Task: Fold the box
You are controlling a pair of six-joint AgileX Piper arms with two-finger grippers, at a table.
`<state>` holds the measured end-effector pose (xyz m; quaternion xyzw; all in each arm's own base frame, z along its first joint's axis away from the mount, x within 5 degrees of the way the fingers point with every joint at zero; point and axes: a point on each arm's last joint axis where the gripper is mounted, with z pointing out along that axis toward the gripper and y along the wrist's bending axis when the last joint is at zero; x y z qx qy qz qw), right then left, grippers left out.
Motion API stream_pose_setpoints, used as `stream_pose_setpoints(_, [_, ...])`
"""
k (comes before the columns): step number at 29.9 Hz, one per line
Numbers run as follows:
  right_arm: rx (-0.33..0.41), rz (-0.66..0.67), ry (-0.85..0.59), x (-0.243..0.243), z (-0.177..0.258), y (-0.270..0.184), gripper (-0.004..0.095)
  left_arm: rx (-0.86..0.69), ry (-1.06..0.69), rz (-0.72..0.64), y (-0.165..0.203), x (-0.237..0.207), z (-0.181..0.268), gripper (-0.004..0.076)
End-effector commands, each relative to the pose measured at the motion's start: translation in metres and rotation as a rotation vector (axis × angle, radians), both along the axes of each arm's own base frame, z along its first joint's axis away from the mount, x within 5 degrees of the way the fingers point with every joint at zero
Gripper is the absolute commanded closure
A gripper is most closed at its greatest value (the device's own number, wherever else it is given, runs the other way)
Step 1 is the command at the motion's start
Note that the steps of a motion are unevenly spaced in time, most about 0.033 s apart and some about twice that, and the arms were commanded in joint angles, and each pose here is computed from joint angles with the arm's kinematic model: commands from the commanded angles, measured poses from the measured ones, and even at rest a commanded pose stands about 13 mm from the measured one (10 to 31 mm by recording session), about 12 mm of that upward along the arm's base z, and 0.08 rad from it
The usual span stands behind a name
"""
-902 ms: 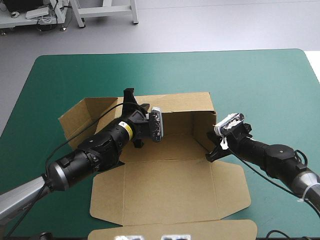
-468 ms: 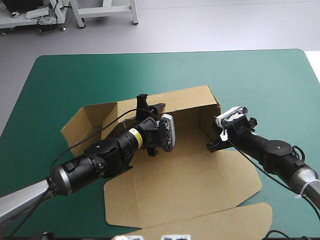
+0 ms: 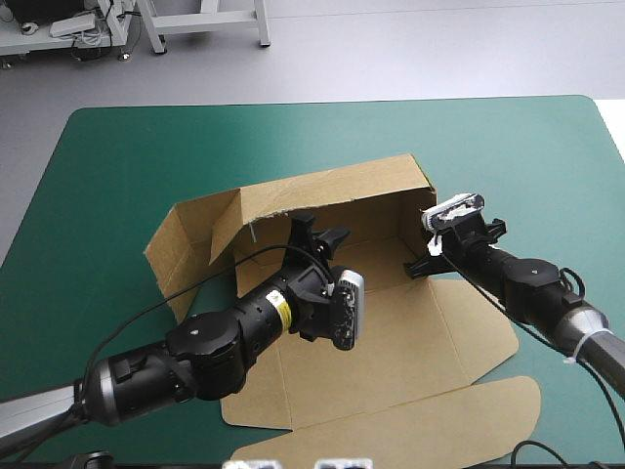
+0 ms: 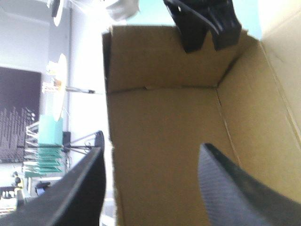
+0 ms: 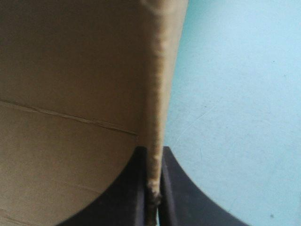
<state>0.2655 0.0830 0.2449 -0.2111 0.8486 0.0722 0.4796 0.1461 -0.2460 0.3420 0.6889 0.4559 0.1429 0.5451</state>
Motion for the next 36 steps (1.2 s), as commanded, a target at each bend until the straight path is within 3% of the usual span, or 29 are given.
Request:
stream_pose_setpoints(1, [0.03, -0.009, -0.07, 0.004, 0.023, 0.0, 0.0926, -0.097, -0.11, -0.061, 0.011, -0.013, 0.037, 0.05])
stream_pose_setpoints(3, [0.024, -0.004, -0.077, 0.004, 0.024, 0.001, 0.0926, -0.117, -0.12, -0.051, 0.015, -0.014, 0.045, 0.0706])
stream_pose_setpoints(4, [0.022, -0.003, -0.078, 0.004, 0.024, 0.001, 0.0926, -0.121, -0.125, -0.033, 0.018, -0.013, 0.048, 0.0722])
stream_pose_setpoints(9, [0.022, -0.003, -0.08, 0.005, 0.025, 0.001, 0.0926, -0.156, -0.098, 0.128, 0.031, -0.002, 0.069, 0.0708])
stream_pose_setpoints(13, [0.025, -0.001, -0.088, 0.006, 0.027, 0.001, 0.0926, -0.315, 0.082, 0.275, 0.054, 0.02, 0.098, 0.0708])
stream_pose_setpoints(18, [0.011, 0.024, -0.093, 0.005, 0.028, 0.002, 0.0926, -0.47, 0.284, 0.519, 0.116, 0.058, 0.127, 0.0708])
stream_pose_setpoints(25, [0.037, 0.083, -0.113, 0.007, 0.037, 0.008, 0.0926, -0.699, 0.645, 0.892, 0.21, 0.08, 0.113, 0.0708])
stream_pose_setpoints(30, [0.059, 0.162, -0.108, 0.006, 0.047, 0.016, 0.0926, -0.887, 0.734, 0.994, 0.253, 0.082, 0.105, 0.0709])
stream_pose_setpoints(36, [-0.043, 0.305, 0.027, 0.003, 0.061, 0.015, 0.0926, -0.916, 0.775, 1.035, 0.269, 0.081, 0.095, 0.0717])
